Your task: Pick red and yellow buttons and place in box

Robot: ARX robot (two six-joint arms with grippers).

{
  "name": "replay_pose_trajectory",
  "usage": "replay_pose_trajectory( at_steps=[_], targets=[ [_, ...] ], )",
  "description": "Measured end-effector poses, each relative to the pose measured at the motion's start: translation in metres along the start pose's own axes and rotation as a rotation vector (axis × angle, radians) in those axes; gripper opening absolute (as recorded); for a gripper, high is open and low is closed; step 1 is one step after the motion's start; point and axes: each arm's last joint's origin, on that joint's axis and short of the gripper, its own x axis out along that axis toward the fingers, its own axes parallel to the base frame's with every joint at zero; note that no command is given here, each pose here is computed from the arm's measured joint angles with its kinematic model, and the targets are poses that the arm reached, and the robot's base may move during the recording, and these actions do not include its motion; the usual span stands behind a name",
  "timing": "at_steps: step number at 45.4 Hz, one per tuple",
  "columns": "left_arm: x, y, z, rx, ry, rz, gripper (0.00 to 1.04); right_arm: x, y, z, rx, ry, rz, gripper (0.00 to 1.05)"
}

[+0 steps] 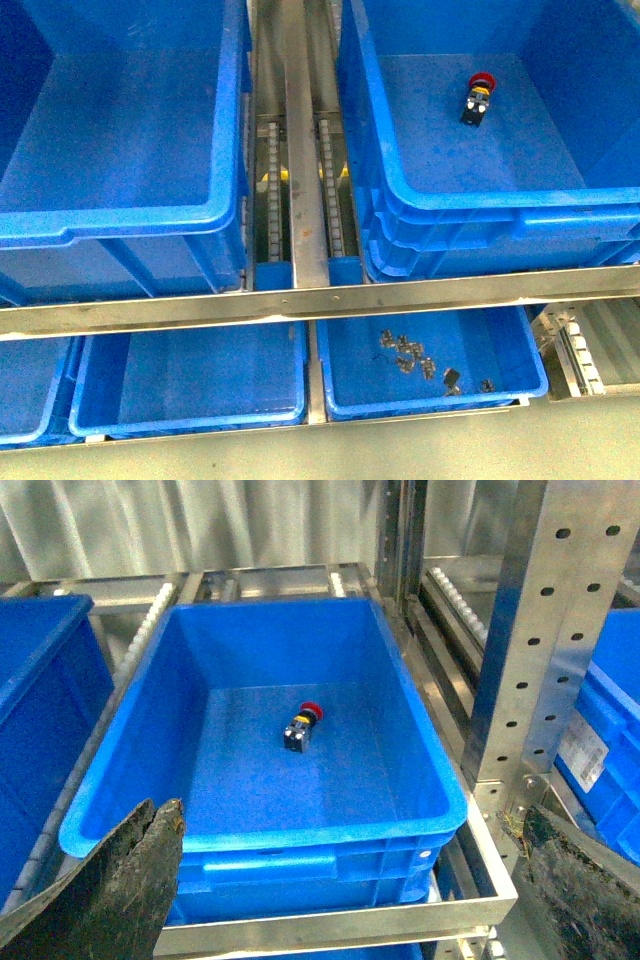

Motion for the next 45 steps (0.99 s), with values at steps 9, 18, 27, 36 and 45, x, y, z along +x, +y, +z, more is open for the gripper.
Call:
replay_pose_trajectory(
  at_steps=[9,18,27,36,45],
  targets=[
    [0.0000,0.0001,0.0000,0.000,0.000,0.003,0.97,0.0000,0.0001,0.0000,0.000,0.000,0.002,0.99],
    [0.0000,0.0001,0.0000,0.000,0.000,0.003,0.97,0.0000,0.0001,-0.0001,0.000,0.001,0.003,0.99],
    [0.0000,0.0001,0.0000,0.000,0.000,0.004,0.97,0.0000,0.0002,-0.0002,0.000,0.002,0.005,0.99],
    [0.0000,0.0003,0.0000,0.000,0.000,0.009,0.97,0.0000,0.0003,-0.0003,0.000,0.003,0.009,0.99],
    [0.0000,0.0002,0.0000,0.000,0.000,0.007,0.97,0.0000,0.0002,-0.0004,0.000,0.003,0.008,0.99]
  ],
)
